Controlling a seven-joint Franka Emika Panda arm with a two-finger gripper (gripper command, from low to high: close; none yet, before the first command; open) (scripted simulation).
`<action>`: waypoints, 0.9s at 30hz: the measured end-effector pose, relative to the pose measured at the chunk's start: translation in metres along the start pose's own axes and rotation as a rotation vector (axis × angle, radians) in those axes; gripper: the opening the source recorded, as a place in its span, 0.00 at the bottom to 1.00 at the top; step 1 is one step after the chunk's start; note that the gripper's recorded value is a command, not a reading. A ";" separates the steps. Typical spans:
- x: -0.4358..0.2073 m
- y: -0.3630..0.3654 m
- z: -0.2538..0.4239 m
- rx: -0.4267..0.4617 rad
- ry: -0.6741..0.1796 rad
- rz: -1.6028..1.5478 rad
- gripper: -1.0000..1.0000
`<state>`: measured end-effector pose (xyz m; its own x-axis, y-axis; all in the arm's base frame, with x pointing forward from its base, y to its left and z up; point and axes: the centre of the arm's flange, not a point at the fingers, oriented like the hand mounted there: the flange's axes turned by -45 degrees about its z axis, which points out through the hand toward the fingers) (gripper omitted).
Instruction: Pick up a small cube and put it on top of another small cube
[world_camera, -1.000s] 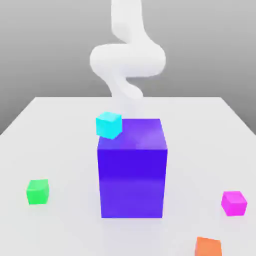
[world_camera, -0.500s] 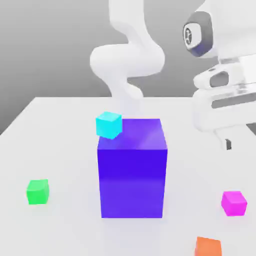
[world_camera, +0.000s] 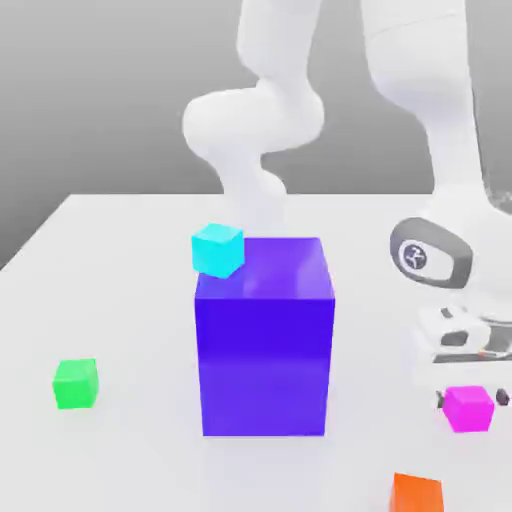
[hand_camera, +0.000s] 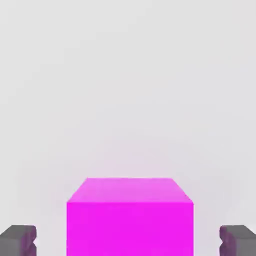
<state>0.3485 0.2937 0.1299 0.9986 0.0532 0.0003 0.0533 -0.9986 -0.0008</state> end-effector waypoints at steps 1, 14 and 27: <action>0.000 0.000 0.000 0.000 0.000 0.000 0.00; 0.049 0.056 -0.088 0.018 0.052 0.086 0.00; 0.040 0.443 -0.127 -0.022 0.072 0.779 0.00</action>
<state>0.4121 -0.1462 0.2569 0.7456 -0.6624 0.0723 -0.6637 -0.7479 -0.0079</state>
